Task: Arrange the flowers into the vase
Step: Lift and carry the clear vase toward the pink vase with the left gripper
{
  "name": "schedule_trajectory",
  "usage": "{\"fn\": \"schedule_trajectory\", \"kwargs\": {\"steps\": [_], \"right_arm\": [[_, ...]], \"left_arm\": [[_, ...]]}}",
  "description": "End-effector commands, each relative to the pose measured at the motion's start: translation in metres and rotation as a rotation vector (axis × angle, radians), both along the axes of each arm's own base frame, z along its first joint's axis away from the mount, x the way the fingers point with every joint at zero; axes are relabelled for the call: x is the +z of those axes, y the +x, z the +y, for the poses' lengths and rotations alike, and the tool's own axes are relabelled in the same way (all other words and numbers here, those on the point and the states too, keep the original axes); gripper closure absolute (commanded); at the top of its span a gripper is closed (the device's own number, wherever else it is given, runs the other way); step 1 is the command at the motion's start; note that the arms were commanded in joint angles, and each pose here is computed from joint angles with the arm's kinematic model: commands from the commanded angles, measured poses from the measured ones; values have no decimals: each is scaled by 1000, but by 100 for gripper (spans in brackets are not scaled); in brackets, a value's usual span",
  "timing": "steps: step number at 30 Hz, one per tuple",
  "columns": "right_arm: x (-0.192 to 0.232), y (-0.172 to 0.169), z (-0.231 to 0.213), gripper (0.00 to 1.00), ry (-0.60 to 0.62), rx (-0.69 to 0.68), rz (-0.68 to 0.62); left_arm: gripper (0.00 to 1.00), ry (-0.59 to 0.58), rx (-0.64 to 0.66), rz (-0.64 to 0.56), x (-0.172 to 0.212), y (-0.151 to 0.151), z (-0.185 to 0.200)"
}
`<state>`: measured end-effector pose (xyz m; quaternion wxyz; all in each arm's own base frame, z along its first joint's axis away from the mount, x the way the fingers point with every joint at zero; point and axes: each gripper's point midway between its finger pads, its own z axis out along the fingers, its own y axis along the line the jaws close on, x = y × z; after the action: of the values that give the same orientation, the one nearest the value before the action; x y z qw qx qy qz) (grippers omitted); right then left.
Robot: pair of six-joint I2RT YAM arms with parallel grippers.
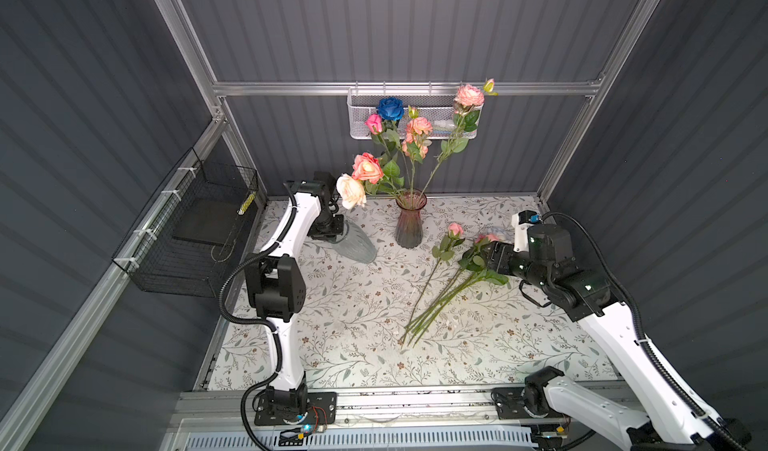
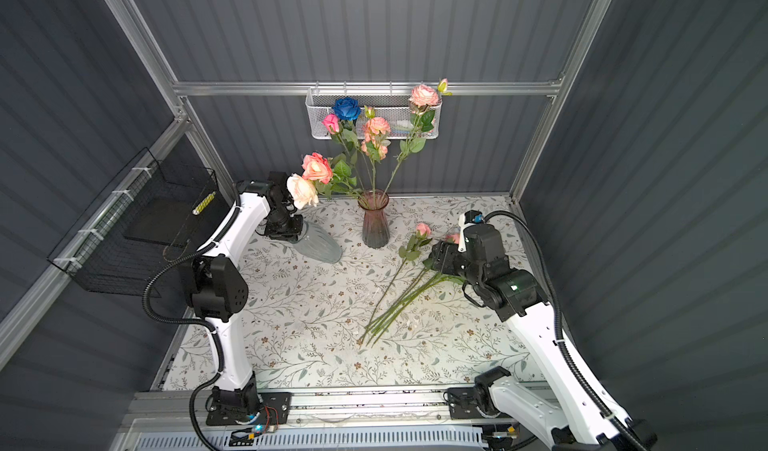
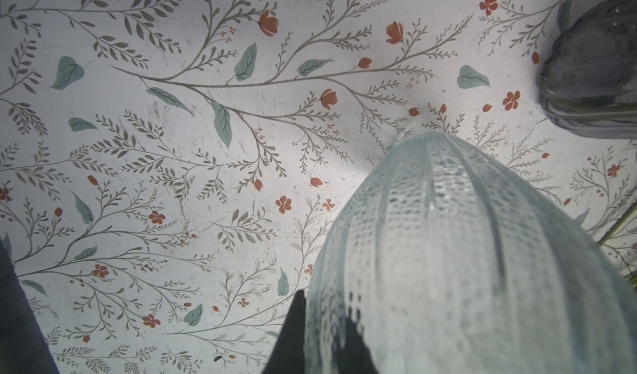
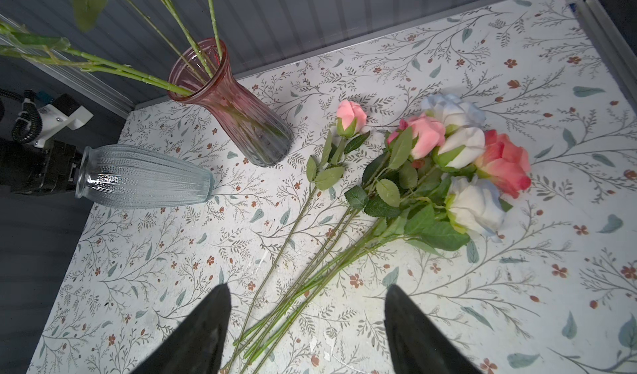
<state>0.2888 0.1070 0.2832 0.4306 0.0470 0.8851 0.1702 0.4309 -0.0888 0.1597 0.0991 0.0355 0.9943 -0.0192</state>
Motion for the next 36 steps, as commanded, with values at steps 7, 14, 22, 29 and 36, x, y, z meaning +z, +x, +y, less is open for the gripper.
{"fn": "schedule_trajectory", "kwargs": {"steps": [7, 14, 22, 29, 36], "right_arm": [[4, -1, 0, 28, 12, 9, -18], [8, -4, 0, 28, 22, 13, -31], [11, -7, 4, 29, 45, 34, -34], [12, -9, 4, 29, 52, 34, -40], [6, -10, 3, 29, 49, 27, -24]], "left_arm": [[100, 176, -103, -24, 35, -34, -9], [100, 242, -136, 11, 46, -71, -14], [100, 281, -111, 10, 60, -124, -5], [100, 322, -158, 11, 61, -163, -23], [100, 332, -225, -28, 53, -184, -62]]}}
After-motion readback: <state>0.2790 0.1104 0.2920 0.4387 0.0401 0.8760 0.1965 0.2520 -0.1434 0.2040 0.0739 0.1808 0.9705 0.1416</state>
